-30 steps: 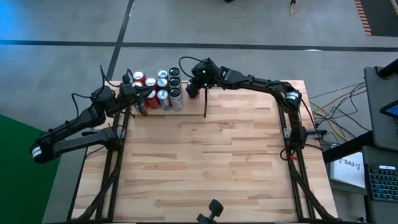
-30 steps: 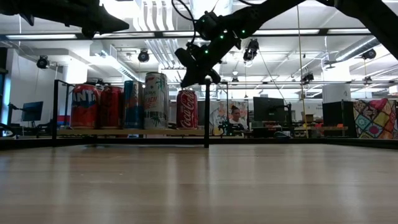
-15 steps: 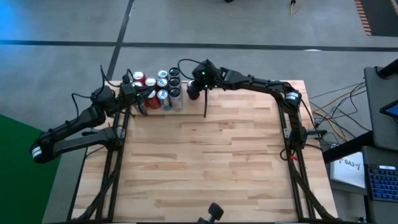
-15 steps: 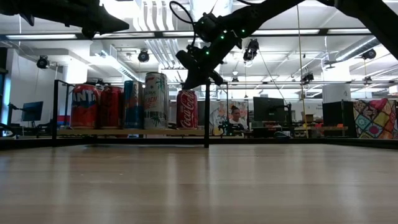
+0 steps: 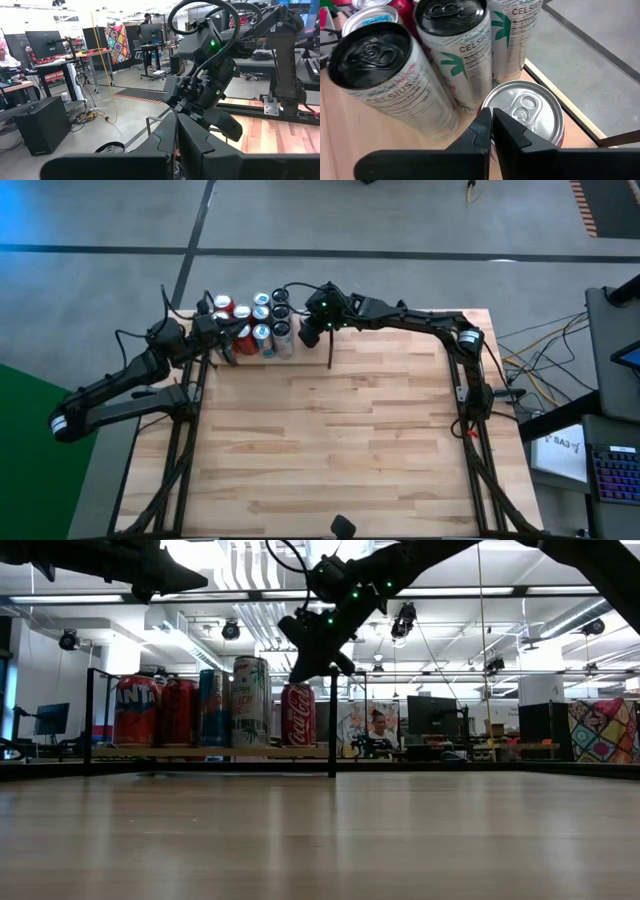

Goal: Place canned beverage on shelf
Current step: Adjust the red white soda can on the shelf

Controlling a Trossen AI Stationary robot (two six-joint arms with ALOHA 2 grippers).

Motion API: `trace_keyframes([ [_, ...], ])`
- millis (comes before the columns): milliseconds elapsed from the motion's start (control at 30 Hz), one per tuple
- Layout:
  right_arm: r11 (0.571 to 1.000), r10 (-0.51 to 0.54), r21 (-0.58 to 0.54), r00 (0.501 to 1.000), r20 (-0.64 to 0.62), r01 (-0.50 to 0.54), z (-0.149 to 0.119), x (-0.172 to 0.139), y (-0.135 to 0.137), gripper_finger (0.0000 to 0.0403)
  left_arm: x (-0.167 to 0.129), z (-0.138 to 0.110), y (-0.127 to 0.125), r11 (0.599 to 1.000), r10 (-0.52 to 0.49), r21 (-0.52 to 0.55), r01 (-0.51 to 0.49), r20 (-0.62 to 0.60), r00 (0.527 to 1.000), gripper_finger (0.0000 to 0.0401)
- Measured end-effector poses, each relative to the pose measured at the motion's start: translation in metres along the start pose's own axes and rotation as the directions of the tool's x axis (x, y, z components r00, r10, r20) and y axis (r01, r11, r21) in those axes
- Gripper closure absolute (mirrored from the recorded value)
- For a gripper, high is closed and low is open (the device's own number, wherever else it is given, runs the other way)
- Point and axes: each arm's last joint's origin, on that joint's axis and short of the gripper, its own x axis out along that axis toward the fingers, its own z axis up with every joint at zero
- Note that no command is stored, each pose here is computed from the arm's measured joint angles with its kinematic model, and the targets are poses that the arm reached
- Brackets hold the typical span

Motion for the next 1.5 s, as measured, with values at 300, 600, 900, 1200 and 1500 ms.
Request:
trace_keyframes([
  [300, 1.000, 0.006, -0.004, 1.000, -0.003, -0.006, -0.001, 0.000, 0.003, 0.0394, 0.000, 0.000, 0.000, 1.000, 0.000, 0.000, 0.000, 0.000, 1.000, 0.0401],
  [600, 1.000, -0.015, -0.001, 0.998, 0.054, 0.015, 0.006, 0.000, -0.003, 0.0394, 0.000, 0.000, 0.000, 1.000, 0.000, 0.000, 0.000, 0.001, 1.000, 0.0401],
  [900, 0.994, -0.113, 0.006, 0.984, 0.140, 0.113, 0.014, 0.000, -0.012, 0.0394, 0.000, 0.000, 0.000, 1.000, 0.000, 0.000, 0.000, 0.001, 1.000, 0.0401],
  [1200, 0.994, -0.113, -0.006, 0.989, 0.093, 0.114, 0.005, 0.005, -0.010, 0.0394, 0.000, 0.000, 0.000, 1.000, 0.000, 0.000, 0.000, 0.001, 1.000, 0.0401],
  [1500, 0.995, -0.097, -0.011, 0.993, 0.066, 0.098, 0.000, 0.007, -0.004, 0.0394, 0.000, 0.000, 0.000, 1.000, 0.000, 0.000, 0.000, 0.001, 1.000, 0.0401],
])
